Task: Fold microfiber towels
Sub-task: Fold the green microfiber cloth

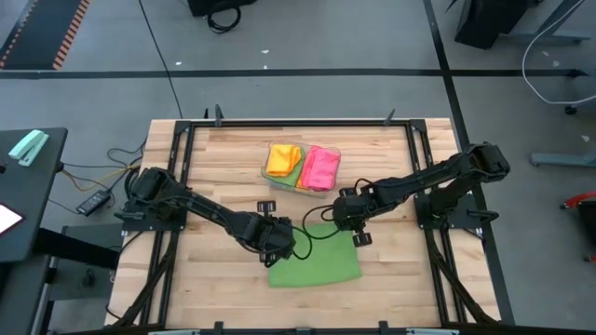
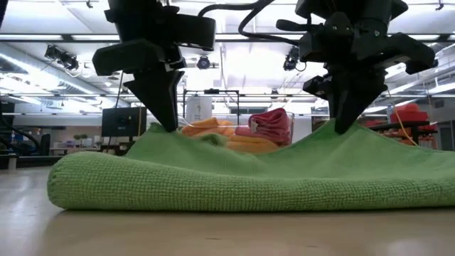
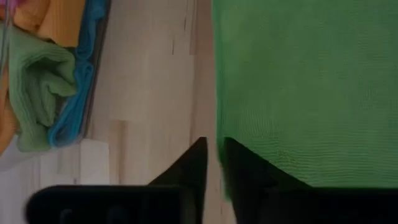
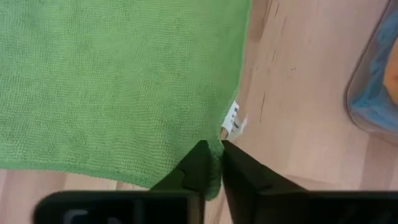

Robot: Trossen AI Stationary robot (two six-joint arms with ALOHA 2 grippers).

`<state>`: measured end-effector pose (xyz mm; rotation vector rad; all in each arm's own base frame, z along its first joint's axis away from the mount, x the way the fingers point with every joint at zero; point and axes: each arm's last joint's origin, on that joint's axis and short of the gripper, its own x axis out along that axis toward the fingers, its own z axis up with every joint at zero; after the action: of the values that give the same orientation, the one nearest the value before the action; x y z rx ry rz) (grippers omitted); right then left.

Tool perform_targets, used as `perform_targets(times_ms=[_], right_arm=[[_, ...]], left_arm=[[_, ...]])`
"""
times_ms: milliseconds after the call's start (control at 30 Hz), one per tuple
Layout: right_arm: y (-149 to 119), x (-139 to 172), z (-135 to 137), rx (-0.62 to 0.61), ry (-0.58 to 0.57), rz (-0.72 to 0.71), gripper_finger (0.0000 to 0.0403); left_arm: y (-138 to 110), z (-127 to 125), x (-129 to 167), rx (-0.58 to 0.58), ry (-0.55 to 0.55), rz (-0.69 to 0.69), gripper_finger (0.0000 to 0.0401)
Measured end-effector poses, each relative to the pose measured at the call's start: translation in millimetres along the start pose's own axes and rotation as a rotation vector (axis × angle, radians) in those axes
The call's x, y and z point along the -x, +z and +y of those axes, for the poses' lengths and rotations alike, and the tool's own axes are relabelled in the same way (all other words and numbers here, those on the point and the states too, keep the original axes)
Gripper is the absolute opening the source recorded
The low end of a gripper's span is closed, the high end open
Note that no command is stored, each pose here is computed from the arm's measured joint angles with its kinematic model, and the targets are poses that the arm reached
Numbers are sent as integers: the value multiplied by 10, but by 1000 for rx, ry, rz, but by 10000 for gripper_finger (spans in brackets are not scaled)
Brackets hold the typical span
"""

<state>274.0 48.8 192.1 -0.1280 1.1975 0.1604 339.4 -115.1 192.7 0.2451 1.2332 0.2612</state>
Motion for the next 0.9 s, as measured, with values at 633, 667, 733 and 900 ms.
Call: perform_targets(times_ms=[633,667,733,900], right_arm=[[-14,306,88,-56,-9,-104,197],[1,319,122,-52,-8,-125,197],[22,327,203,-29,-17,-152,198],[52,323,361,11,-64,-223,198]], left_arm=[[31,-576,515,-260,-107,-208,206],[6,-639,514,-278,-120,-232,205],[-64,-761,515,-321,-138,-265,207],[-227,-999,527,-421,-171,-334,233]])
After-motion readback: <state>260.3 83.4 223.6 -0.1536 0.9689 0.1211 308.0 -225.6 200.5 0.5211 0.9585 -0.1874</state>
